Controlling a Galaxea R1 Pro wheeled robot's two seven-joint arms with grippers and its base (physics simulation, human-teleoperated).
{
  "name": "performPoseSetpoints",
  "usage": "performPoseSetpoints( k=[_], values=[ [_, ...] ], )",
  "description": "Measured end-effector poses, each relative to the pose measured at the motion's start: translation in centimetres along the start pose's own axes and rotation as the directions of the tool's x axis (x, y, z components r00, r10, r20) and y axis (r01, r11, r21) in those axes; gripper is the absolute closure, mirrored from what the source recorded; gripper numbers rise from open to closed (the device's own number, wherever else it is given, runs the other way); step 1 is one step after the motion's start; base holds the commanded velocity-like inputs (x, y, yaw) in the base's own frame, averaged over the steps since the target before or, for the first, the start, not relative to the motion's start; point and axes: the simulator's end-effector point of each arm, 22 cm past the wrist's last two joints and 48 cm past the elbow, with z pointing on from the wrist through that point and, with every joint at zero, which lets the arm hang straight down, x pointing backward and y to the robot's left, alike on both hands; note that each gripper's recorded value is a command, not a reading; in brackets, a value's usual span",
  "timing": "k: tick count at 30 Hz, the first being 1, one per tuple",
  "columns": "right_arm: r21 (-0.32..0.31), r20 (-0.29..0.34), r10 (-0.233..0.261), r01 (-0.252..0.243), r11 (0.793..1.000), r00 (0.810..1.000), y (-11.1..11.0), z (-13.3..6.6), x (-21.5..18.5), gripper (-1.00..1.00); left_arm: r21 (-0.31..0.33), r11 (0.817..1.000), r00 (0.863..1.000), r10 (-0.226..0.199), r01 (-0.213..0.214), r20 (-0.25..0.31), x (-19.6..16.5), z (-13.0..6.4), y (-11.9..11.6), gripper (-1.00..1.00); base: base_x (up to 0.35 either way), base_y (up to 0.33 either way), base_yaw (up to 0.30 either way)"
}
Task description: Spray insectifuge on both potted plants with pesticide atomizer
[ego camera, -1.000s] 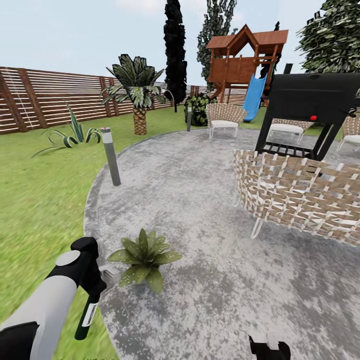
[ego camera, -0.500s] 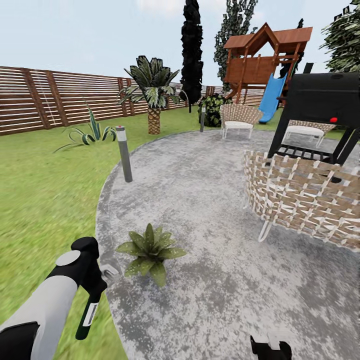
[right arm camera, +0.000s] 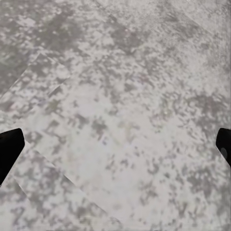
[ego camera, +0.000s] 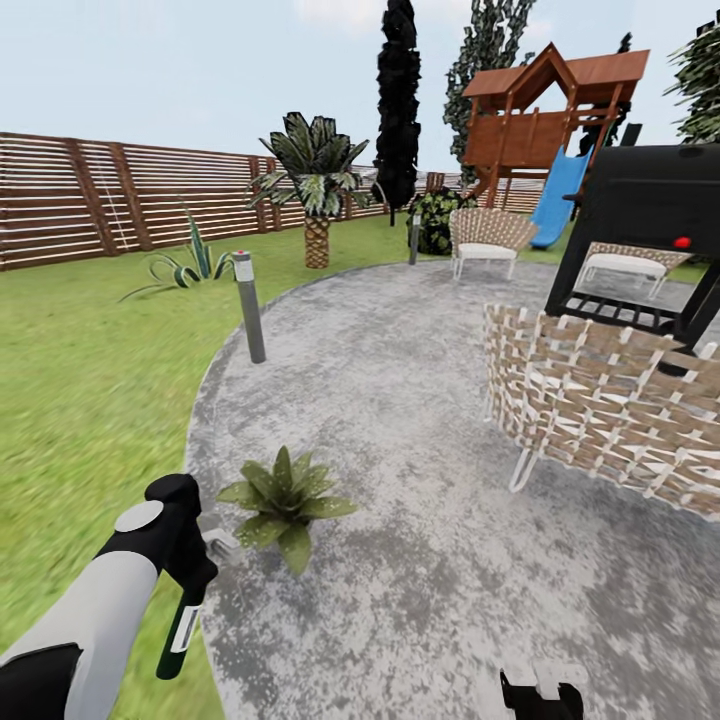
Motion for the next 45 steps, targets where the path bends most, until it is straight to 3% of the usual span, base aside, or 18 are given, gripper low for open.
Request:
performPoseSetpoints(
  k=[4, 7, 10, 11, 14, 17, 19, 20, 23, 31, 34, 36, 37, 38, 45],
  values=[
    [0.001, -0.001, 0.000, 0.000, 1.000, 1.000, -0.1, 0.0, 0.0, -1.00, 0.014, 0.998, 0.998, -0.057, 0.057, 0.012, -0.5, 0.1, -0.6, 1.00, 0.070, -0.067, 0.091],
    [0.001, -0.001, 0.000, 0.000, 1.000, 1.000, -0.1, 0.0, 0.0, -1.00, 0.002, 0.997, 0.996, -0.074, 0.074, 0.039, -1.2, 0.4, -0.4, 1.00, 0.010, -0.009, 0.013],
    [0.001, -0.002, 0.000, 0.000, 1.000, 1.000, -0.1, 0.0, 0.0, -1.00, 0.013, 0.997, 0.992, -0.071, 0.070, 0.107, -3.4, 0.4, -1.4, 1.00, 0.002, -0.001, 0.002],
    [0.001, -0.002, 0.000, 0.000, 1.000, 1.000, -0.1, 0.0, 0.1, -1.00, -0.055, 0.997, 0.990, -0.046, 0.054, 0.135, -5.6, 0.6, -2.1, 1.00, 0.000, 0.000, 0.000],
    [0.001, -0.002, 0.000, 0.000, 1.000, 1.000, -0.1, 0.0, 0.1, -1.00, -0.083, 0.995, 0.989, -0.035, 0.047, 0.144, -7.2, 1.0, -3.4, 1.00, 0.000, 0.000, 0.000],
    [0.001, -0.002, 0.000, 0.000, 1.000, 1.000, -0.1, 0.0, 0.1, -1.00, -0.056, 0.994, 0.986, -0.086, 0.095, 0.142, -5.8, 2.2, -2.9, 1.00, 0.000, 0.000, 0.000],
    [0.001, -0.002, -0.001, 0.001, 1.000, 1.000, -0.1, 0.0, 0.1, -1.00, -0.056, 0.993, 0.990, -0.103, 0.108, 0.092, -3.1, 5.6, -3.6, 1.00, 0.000, 0.000, 0.000],
    [0.000, -0.003, -0.001, 0.001, 1.000, 1.000, -0.1, 0.0, 0.1, -1.00, -0.031, 0.988, 0.984, -0.147, 0.151, 0.102, -2.3, 6.5, -3.7, 1.00, 0.000, 0.000, 0.000],
    [0.000, -0.003, -0.001, 0.001, 1.000, 1.000, -0.1, 0.0, 0.1, -1.00, -0.062, 0.976, 0.972, -0.199, 0.208, 0.121, -1.6, 6.9, -2.0, 1.00, 0.000, 0.000, 0.000],
    [0.001, -0.002, 0.001, -0.001, 1.000, 1.000, 0.0, 0.0, 0.0, -1.00, -0.109, 0.968, 0.969, -0.212, 0.226, 0.127, -1.3, 7.7, -1.6, 1.00, 0.000, 0.000, 0.198],
    [0.002, -0.002, 0.002, -0.002, 1.000, 1.000, -0.1, 0.0, 0.0, -1.00, -0.065, 0.969, 0.962, -0.225, 0.238, 0.157, -2.2, 7.7, -2.6, 1.00, 0.000, 0.000, 0.219],
    [0.003, -0.002, 0.002, -0.002, 1.000, 1.000, -0.2, 0.0, 0.0, -1.00, 0.011, 0.965, 0.943, -0.260, 0.263, 0.208, -3.5, 8.1, -4.0, 1.00, 0.000, 0.000, 0.040],
    [0.001, -0.001, 0.000, 0.000, 1.000, 1.000, -0.1, 0.0, 0.0, -1.00, -0.046, 0.959, 0.929, -0.259, 0.280, 0.263, -3.5, 9.6, -3.1, 1.00, 0.000, 0.000, 0.003],
    [0.001, 0.000, -0.001, 0.001, 1.000, 1.000, -0.2, 0.0, 0.0, -1.00, -0.073, 0.956, 0.926, -0.255, 0.285, 0.278, -3.7, 10.0, -2.9, 1.00, 0.000, 0.000, 0.002],
    [0.002, -0.002, -0.002, 0.002, 1.000, 1.000, -0.2, 0.0, 0.1, -1.00, -0.063, 0.964, 0.927, -0.228, 0.257, 0.297, -5.6, 10.2, -5.3, 1.00, 0.000, -0.127, 0.000]
  ],
)
